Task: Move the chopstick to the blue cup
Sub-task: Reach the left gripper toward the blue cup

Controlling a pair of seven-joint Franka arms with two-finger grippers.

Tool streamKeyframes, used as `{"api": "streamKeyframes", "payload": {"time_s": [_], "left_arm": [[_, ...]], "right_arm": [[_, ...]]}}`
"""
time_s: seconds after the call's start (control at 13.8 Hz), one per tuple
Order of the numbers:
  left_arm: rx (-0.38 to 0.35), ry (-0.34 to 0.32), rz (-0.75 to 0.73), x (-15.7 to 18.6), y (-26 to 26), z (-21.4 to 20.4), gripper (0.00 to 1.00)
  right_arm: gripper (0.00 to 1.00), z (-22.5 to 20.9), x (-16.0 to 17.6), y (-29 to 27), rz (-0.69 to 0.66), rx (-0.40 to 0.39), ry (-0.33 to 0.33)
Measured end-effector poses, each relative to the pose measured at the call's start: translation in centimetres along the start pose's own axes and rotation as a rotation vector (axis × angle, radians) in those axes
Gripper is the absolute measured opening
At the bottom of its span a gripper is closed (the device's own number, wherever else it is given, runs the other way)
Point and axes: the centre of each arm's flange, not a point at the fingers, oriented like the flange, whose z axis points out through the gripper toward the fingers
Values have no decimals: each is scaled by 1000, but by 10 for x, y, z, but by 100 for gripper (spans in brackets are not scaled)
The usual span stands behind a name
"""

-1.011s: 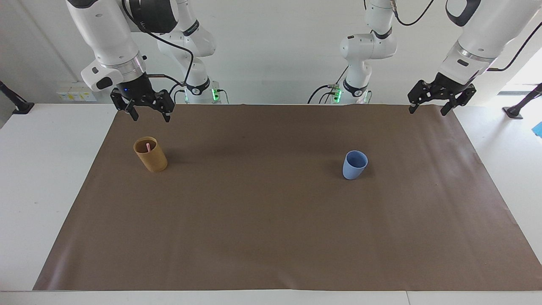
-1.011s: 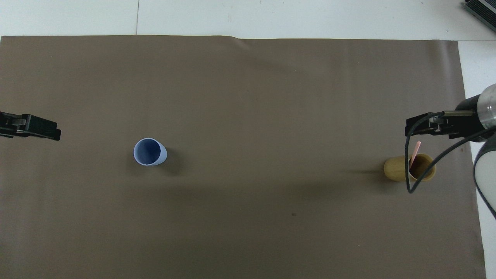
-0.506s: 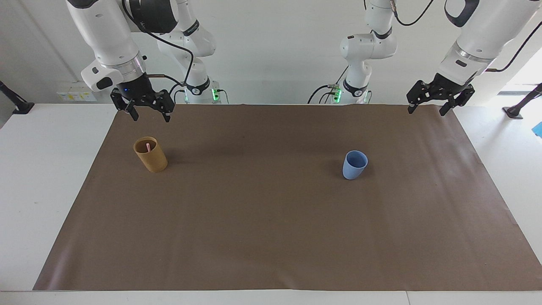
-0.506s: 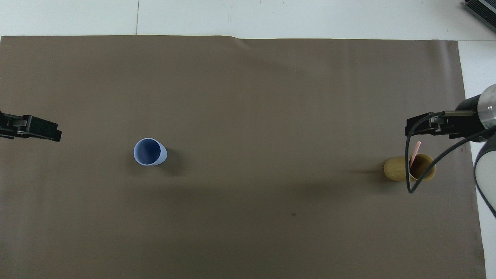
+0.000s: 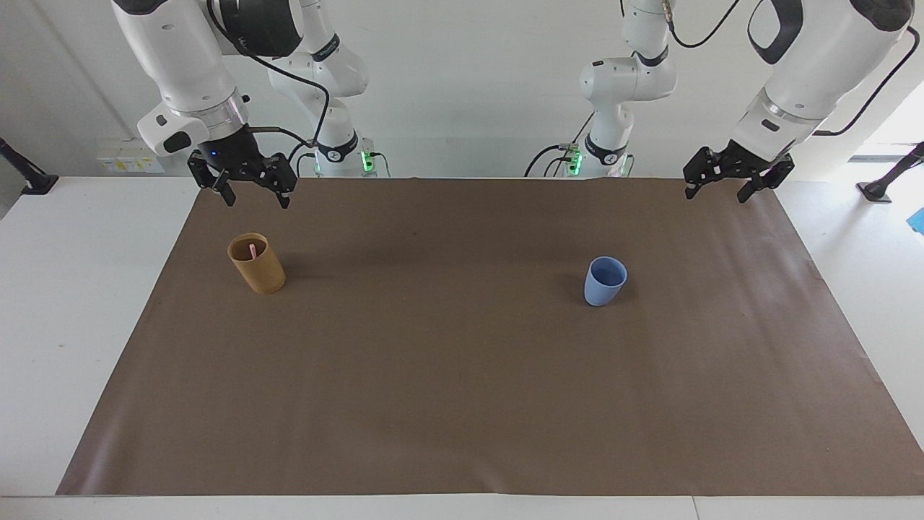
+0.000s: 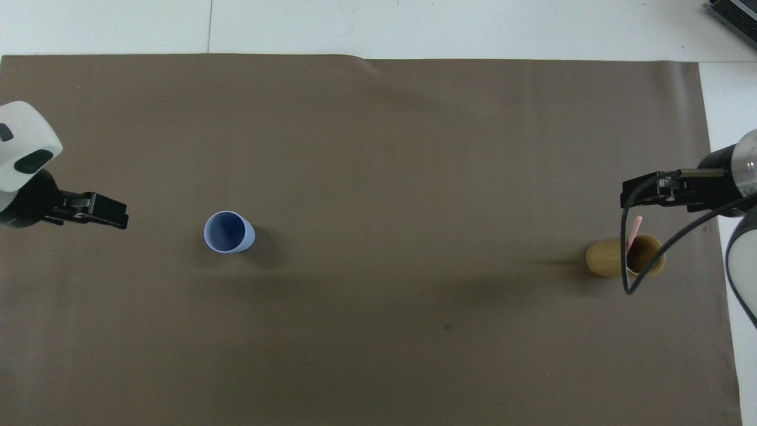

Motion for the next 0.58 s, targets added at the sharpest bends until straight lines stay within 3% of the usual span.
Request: {"api": "streamKeyframes", "payload": {"time_s": [0.29,0.58], "left_arm": [[-3,46,-47,5,14,77,100],[-44,77,-117,9,25,102,100]], "right_arm": [[100,0,0,0,0,0,0],[100,0,0,0,0,0,-1]]}}
